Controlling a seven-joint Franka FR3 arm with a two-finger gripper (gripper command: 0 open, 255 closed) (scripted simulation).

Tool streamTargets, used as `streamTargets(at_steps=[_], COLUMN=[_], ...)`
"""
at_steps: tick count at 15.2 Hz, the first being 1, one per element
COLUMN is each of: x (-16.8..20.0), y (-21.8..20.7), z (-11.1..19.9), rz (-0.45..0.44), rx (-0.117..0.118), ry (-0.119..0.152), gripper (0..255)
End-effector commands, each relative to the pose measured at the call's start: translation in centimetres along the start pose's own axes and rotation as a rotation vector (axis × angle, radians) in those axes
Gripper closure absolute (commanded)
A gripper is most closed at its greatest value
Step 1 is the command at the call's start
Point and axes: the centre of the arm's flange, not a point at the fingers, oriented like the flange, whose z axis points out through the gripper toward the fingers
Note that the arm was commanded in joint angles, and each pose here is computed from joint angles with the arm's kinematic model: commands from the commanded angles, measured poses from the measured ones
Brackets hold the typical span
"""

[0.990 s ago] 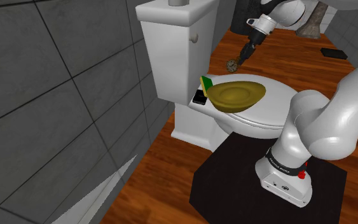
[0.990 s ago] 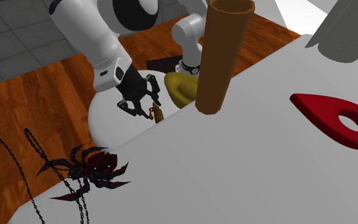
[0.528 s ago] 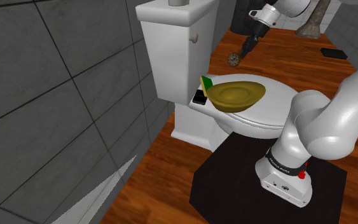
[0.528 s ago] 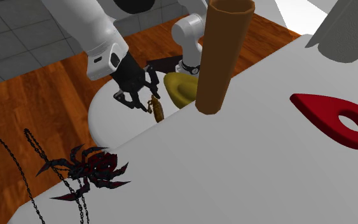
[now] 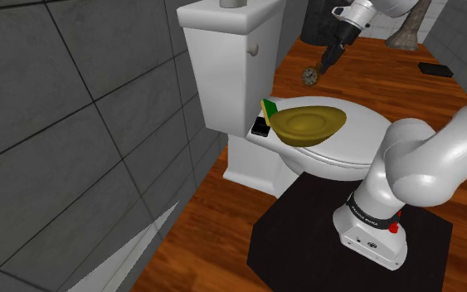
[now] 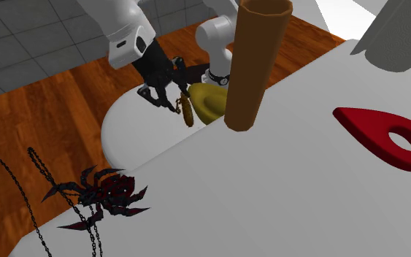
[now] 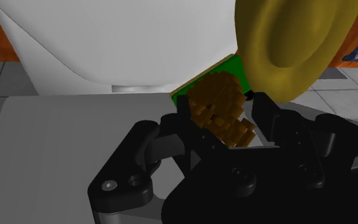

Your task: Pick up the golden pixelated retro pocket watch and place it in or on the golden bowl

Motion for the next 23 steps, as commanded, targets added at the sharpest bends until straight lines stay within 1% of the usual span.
streamTargets(at_steps=[1, 9, 23], x=[-1.1, -4.9, -7.8], y=[-2.3, -12.4, -10.9], z=[0.0, 0.0, 6.7], rz=[0.000, 0.000, 0.000], rx=[-0.002, -0.002, -0.002], ry=[-0.001, -0.001, -0.001], gripper=[255, 255, 255])
